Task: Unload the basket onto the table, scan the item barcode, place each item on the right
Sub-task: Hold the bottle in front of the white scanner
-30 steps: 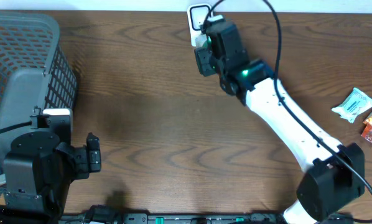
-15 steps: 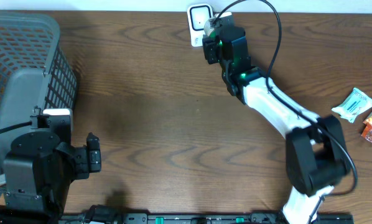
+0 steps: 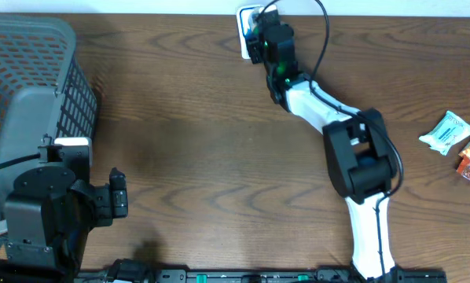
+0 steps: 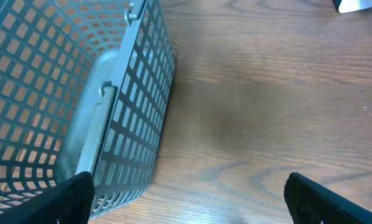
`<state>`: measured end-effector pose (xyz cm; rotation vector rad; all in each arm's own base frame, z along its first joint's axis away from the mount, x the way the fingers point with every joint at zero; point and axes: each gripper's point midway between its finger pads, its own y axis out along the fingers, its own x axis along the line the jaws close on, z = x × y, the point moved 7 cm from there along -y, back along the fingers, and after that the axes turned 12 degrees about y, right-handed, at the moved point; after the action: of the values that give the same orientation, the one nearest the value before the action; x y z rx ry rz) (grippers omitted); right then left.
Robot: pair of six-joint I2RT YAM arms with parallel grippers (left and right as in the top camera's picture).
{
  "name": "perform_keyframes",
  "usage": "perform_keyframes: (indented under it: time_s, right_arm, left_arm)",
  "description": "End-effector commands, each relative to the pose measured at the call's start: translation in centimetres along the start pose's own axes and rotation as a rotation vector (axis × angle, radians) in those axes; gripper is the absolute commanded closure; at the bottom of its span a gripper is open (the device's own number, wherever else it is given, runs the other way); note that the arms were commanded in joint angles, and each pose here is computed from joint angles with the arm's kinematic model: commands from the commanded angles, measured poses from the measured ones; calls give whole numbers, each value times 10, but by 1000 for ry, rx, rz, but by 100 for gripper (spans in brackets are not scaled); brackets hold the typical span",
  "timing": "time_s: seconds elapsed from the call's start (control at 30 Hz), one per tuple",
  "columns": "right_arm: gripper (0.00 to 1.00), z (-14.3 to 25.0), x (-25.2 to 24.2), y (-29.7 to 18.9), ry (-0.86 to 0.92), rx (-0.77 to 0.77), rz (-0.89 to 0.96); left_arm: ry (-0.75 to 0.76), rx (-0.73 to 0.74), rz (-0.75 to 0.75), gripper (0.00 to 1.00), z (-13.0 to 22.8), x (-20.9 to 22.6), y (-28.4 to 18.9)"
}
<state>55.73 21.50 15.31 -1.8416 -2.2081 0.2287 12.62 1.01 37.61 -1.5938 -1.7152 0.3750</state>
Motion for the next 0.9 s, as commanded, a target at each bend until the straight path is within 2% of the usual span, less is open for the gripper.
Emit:
perform_keyframes:
  time_s: [0.0,0.3,0.47,0.6,0.77,0.87]
  right_arm:
    - [66,-16,3,19,-4,-68,6]
    - [67,-9,4,34,-1,-79,13]
    - [68,-11,-3,33,2,-90,82]
    - [69,-14,-5,27,-13,-36,111]
    - [76,-45,-6,-5,-36,74,123]
    - [74,-80,-8,-44,-34,138,137]
  left_arm:
    - [-7,4,-8,2,0,1,0]
    - [-7,4,-8,2,0,1,0]
    - [-7,4,-8,2,0,1,0]
    - [-7,4,-8,2,0,1,0]
    - [-7,4,-8,2,0,1,0]
    - [-7,4,-8,2,0,1,0]
